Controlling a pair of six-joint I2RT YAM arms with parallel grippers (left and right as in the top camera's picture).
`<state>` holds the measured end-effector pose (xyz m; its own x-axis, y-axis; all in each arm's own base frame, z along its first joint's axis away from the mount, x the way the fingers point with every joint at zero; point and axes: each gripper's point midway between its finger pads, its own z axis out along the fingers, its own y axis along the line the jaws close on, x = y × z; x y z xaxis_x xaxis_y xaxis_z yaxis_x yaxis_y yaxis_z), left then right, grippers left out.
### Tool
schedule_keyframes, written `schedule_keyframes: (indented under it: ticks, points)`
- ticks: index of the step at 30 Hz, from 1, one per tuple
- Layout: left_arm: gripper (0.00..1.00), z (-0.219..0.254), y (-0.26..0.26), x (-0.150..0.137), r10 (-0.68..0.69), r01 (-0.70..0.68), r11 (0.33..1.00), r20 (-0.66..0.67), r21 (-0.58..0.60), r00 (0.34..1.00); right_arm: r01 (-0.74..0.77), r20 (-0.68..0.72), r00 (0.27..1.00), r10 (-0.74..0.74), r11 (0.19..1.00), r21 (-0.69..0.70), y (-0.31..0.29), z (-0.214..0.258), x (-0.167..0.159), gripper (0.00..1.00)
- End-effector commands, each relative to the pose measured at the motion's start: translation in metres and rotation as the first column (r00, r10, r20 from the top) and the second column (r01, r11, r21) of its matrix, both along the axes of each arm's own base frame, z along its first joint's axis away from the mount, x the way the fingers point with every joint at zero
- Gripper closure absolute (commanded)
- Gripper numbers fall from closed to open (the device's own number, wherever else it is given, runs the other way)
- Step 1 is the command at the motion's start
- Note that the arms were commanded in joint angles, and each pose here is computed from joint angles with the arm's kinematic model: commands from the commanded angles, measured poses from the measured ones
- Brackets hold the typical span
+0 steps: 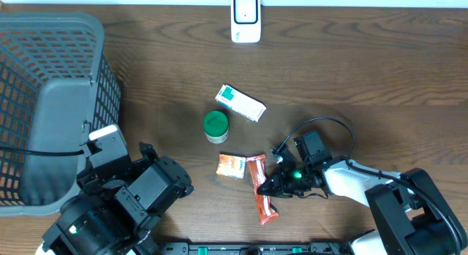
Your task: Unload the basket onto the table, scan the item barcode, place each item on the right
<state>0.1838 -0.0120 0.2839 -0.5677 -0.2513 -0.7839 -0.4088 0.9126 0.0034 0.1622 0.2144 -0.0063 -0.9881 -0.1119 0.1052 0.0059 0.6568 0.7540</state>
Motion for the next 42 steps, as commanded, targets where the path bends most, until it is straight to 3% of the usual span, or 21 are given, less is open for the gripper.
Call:
schedule_keyframes:
  ticks: [1, 11, 19, 28, 42]
  points:
    - [0.15, -0.001, 0.002, -0.001, 0.009, -0.009, 1.0, 0.002, 0.003, 1.0, 0.015, 0.106, 0.994, 0.003, 0.985, -0.172, -0.022, -0.022, 0.007, 0.99]
    - [0.15, -0.001, 0.002, -0.001, 0.009, -0.009, 1.0, 0.002, 0.002, 1.0, -0.093, 0.335, 0.941, 0.039, 0.985, 0.146, 0.015, 0.101, 0.019, 0.99]
    - [0.15, -0.001, 0.002, -0.001, 0.009, -0.009, 1.0, 0.002, 0.002, 1.0, -0.164, 0.416, 0.908, 0.045, 0.953, 0.255, 0.015, 0.182, -0.004, 0.99]
    - [0.15, -0.001, 0.002, -0.001, 0.009, -0.009, 1.0, 0.002, 0.002, 1.0, -0.222, 0.363, 0.928, 0.085, 0.908, 0.355, 0.016, 0.205, -0.032, 0.99]
    - [0.15, -0.001, 0.002, -0.001, 0.009, -0.009, 1.0, 0.002, 0.002, 1.0, -0.199, 0.322, 0.944, 0.077, 0.909, 0.366, 0.016, 0.206, -0.033, 0.99]
